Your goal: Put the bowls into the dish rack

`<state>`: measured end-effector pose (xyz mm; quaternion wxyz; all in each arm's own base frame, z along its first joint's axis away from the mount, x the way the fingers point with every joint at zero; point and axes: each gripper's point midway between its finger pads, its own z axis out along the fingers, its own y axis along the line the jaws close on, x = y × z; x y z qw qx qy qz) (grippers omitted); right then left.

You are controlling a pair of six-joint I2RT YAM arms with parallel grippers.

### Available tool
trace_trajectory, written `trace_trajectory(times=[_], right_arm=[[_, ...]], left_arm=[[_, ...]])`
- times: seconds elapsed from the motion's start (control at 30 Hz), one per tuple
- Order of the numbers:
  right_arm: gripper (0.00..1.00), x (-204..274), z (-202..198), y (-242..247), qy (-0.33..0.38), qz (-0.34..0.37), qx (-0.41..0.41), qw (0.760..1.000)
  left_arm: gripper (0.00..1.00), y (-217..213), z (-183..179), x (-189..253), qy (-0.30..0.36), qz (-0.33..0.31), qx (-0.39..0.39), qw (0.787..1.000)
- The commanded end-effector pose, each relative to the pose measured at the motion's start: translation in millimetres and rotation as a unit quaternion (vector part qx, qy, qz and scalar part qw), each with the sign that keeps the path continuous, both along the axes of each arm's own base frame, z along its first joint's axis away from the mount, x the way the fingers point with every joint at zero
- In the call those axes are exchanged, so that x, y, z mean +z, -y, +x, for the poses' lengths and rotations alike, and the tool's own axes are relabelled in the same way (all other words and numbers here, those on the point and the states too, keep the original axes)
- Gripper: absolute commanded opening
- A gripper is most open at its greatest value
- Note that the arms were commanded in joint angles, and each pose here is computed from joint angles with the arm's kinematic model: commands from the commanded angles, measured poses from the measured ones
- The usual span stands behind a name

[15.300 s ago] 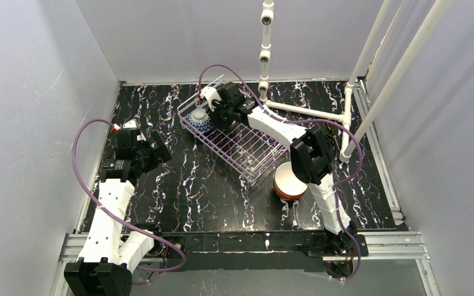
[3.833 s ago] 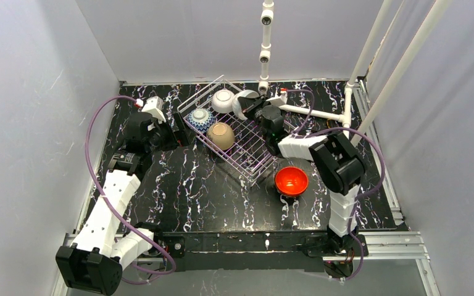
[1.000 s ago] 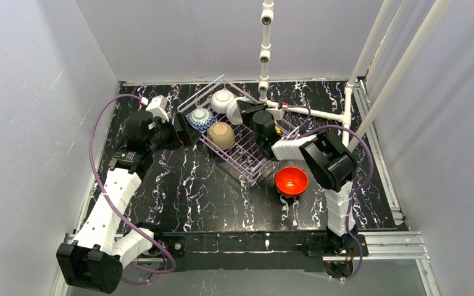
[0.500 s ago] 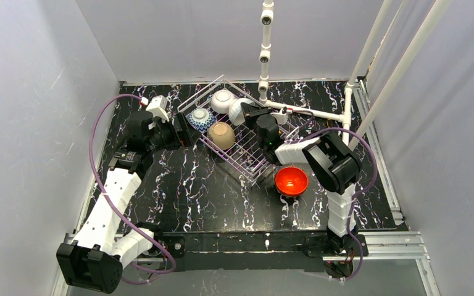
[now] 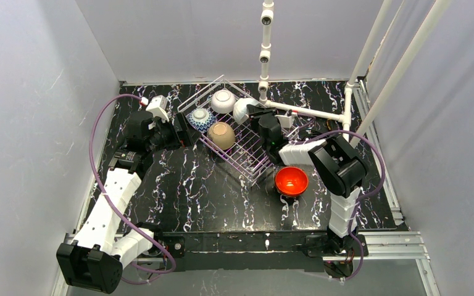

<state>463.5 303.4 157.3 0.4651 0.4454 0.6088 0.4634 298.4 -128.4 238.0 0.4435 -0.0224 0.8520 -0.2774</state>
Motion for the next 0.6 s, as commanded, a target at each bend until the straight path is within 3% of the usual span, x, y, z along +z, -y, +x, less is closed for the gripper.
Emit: trace_trajectory(times=[0.0,0.27,0.4,0.57], right_arm=[[0.44,-31.9,-13.1,17.4,-0.058,-0.047,-0.021,0.997],[0.52,-25.4,-18.5,23.1,-0.07,-0.077,-0.019,0.994],[0.51,-27.5,-23.8,27.6,-0.08,-0.088,-0.019,0.993],[0.43,-25.1,-32.2,34.8,-0.08,-0.095,-0.02,0.992]], left_arm=[[0.98,2.9,-3.9,4.8,0.008,0.0,-0.012,1.0],[0.98,2.1,-3.4,4.1,0.007,0.001,-0.01,1.0],[0.98,1.8,-3.3,3.8,0.007,0.002,-0.01,1.0],[0.98,2.2,-3.5,3.9,0.007,0.001,-0.01,1.0]])
